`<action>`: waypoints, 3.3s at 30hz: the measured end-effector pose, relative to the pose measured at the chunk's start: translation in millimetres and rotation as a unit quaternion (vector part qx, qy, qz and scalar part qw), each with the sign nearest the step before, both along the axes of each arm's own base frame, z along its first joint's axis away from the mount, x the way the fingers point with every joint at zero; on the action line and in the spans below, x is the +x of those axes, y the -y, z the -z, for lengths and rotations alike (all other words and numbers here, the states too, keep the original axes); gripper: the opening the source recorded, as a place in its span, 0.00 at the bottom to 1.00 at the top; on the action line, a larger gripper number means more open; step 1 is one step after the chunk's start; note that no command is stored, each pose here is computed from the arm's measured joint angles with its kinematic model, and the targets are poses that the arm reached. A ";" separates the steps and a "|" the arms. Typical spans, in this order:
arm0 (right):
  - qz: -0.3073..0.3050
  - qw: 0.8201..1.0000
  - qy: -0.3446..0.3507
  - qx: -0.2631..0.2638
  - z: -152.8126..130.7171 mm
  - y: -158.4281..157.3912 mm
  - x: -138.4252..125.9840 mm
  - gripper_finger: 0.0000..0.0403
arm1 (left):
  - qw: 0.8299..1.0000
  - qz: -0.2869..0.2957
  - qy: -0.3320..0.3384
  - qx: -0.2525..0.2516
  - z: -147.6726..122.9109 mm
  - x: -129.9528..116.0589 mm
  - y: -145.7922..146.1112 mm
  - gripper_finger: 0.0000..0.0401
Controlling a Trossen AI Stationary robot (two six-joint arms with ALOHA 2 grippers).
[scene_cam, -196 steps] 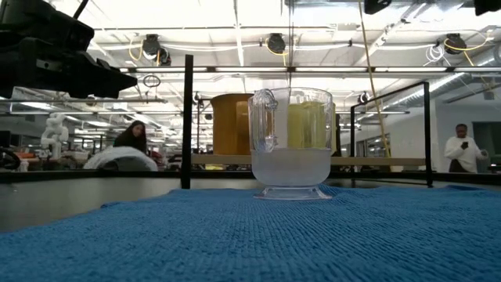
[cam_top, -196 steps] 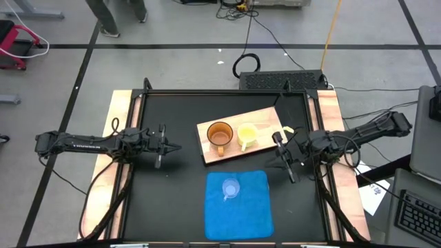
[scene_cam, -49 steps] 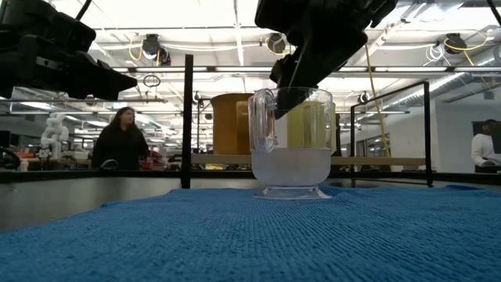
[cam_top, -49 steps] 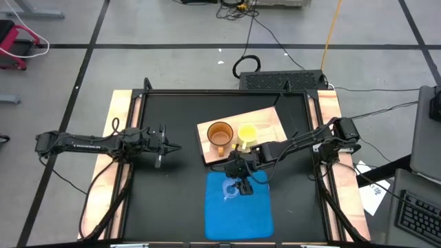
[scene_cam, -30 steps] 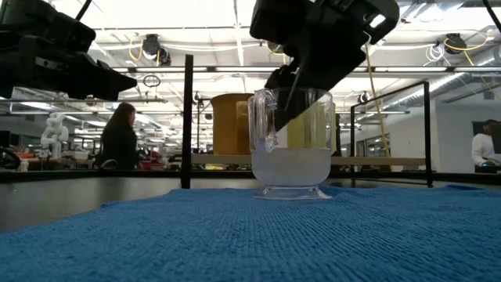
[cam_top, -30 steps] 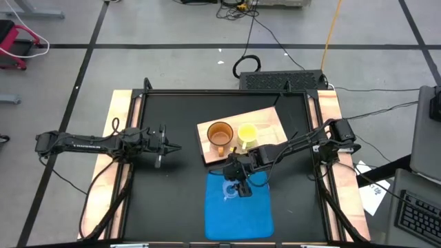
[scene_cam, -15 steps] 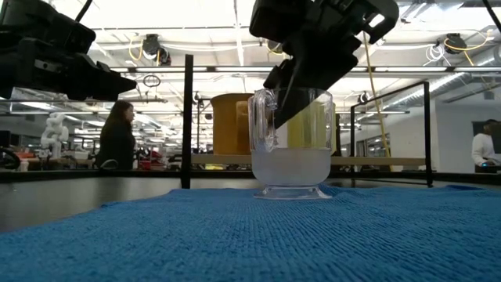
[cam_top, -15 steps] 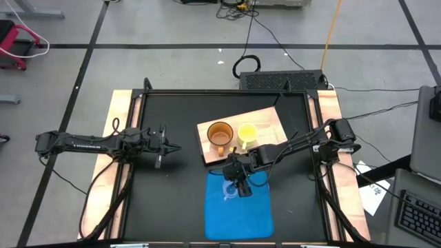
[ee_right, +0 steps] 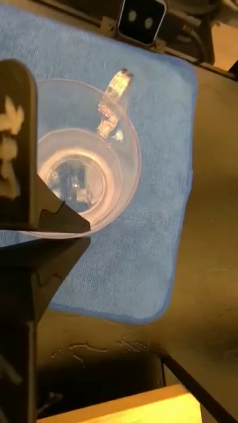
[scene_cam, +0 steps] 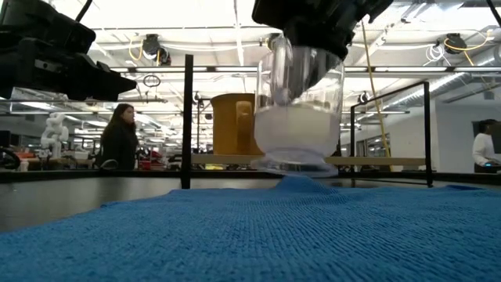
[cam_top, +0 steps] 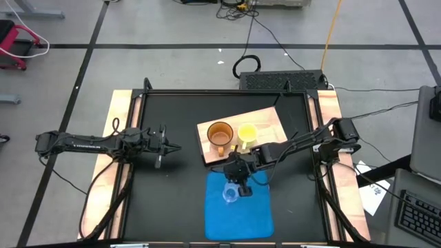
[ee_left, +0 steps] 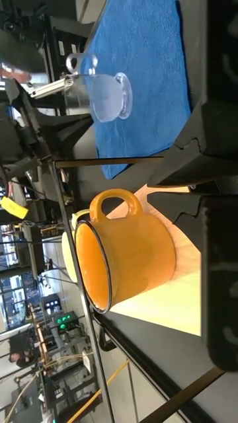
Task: Stack small to large cups/mugs on shelf
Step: Put the transparent mug on the shelf
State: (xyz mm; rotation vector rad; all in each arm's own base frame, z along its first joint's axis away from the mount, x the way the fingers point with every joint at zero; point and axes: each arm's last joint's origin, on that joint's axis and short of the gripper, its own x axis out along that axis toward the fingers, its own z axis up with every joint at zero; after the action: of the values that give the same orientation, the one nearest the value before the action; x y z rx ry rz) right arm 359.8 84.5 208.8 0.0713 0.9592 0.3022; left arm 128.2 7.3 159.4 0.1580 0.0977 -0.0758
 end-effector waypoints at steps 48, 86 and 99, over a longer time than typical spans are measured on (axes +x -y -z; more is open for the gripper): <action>0.006 0.995 -0.081 -0.063 -55.8 -6.7 -72.2 0.00 | 1.000 -0.001 0.001 0.000 -0.2 0.0 -0.1 0.06; 0.107 0.993 -0.038 -0.027 -33.2 24.7 -159.8 0.00 | 1.000 -0.002 0.002 -0.009 -0.5 0.0 -0.1 0.06; 0.129 0.991 -0.033 -0.016 -31.9 28.7 -158.0 0.00 | 1.000 -0.002 0.003 0.001 -0.5 0.1 -0.1 0.06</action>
State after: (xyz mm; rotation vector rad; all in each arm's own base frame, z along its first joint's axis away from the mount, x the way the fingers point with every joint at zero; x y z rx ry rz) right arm 201.8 55.8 240.6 0.1748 1.0070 0.0470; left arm 128.2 7.4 159.9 0.1593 0.0925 -0.0723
